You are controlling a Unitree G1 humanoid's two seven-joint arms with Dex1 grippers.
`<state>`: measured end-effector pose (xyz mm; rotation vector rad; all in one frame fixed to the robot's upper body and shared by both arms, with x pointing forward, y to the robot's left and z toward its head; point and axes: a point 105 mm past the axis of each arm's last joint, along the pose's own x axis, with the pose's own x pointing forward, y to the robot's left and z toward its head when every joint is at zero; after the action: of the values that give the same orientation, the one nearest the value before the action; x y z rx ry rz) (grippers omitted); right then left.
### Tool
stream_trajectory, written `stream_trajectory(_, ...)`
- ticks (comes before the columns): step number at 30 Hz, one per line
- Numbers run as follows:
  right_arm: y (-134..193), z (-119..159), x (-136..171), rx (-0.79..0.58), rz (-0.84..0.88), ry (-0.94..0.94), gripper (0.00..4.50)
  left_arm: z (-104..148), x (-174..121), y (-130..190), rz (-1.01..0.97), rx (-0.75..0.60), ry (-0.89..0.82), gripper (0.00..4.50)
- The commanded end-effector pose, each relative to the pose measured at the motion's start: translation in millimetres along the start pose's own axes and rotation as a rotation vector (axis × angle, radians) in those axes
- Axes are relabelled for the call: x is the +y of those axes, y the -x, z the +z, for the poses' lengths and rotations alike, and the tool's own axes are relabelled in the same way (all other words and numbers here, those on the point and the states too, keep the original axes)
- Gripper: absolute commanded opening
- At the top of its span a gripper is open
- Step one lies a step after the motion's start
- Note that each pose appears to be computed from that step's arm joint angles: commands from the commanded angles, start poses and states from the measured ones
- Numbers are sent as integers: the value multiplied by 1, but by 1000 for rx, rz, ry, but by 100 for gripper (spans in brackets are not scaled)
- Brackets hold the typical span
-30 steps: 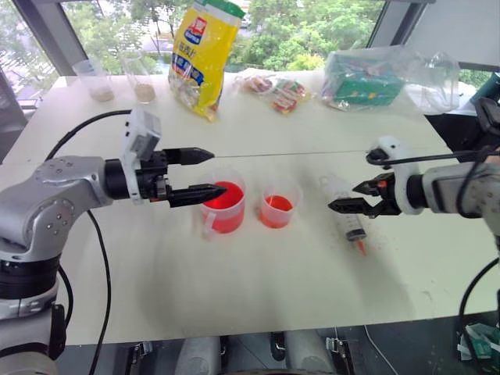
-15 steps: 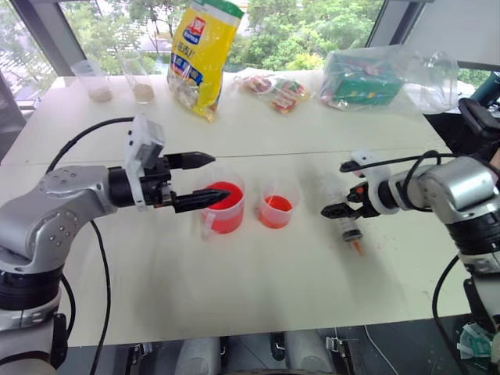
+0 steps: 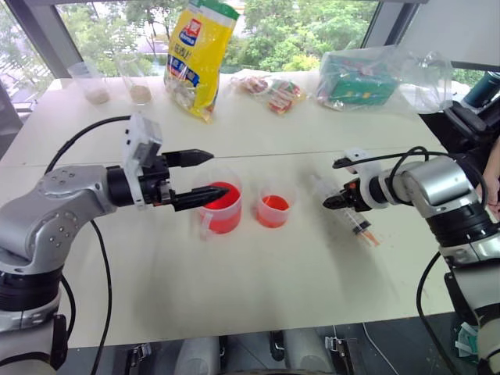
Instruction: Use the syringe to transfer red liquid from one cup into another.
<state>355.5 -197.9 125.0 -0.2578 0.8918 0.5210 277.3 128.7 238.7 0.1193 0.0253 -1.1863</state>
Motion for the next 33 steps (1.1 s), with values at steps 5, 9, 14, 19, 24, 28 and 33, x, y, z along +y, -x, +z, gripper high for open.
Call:
stream_trajectory(5, 55, 44, 15, -312, 36, 75, 141, 29, 15, 7, 16, -55, -76, 450)
stream_trajectory(9, 108, 93, 51, -732, 141, 189, 141, 40, 26, 11, 27, -65, -101, 450)
stream_trajectory(14, 153, 126, 107, -1146, 336, 299, 141, 55, 40, 17, 47, -74, -142, 450)
stream_trajectory(19, 140, 150, 162, -1404, 549, 243, 141, 71, 52, 26, 81, -90, -171, 450)
stream_trajectory(24, 105, 156, 185, -1445, 609, 246, 141, 73, 53, 34, 102, -71, -179, 450)
stream_trajectory(28, 71, 145, 196, -1427, 644, 266, 141, 75, 53, 41, 126, -51, -186, 450)
stream_trajectory(33, 46, 130, 201, -1395, 659, 264, 141, 74, 51, 45, 122, -24, -185, 450)
